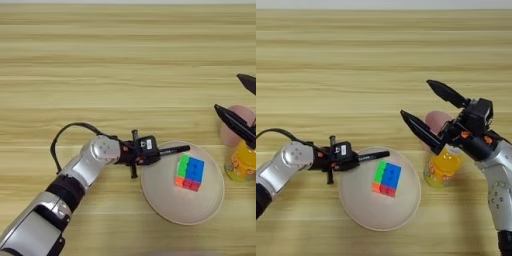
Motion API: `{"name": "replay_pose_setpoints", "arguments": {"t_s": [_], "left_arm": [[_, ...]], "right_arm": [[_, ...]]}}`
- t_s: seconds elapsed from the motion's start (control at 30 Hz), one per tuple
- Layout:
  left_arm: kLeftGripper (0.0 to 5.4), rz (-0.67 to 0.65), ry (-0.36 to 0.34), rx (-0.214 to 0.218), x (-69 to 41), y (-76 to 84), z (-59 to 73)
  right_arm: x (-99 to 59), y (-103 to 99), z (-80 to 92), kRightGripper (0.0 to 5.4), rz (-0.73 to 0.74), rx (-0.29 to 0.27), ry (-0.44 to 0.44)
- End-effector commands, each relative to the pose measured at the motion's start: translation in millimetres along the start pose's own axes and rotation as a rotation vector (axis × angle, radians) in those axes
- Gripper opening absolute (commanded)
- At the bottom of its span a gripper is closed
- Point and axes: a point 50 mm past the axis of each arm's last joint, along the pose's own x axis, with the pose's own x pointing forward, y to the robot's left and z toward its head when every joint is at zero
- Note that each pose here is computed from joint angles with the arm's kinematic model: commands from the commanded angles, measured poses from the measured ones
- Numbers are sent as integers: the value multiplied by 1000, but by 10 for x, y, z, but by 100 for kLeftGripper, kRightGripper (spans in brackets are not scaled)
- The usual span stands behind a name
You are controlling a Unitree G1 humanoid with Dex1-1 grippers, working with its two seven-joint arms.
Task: Move the objects on the table
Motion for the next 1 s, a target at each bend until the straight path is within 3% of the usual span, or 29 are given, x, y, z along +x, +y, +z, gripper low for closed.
{"name": "replay_pose_setpoints", "arguments": {"t_s": [0.03, 0.4, 1.0], "left_arm": [[165, 14, -2, 41, -33, 79, 44], [272, 67, -19, 54, -102, 176, 77], [452, 170, -91, 86, -491, 267, 141]], "right_arm": [[28, 0, 25, 540, 10, -5, -8], [26, -1, 4, 540, 10, 0, -6], [14, -13, -1, 540, 11, 0, -5]]}}
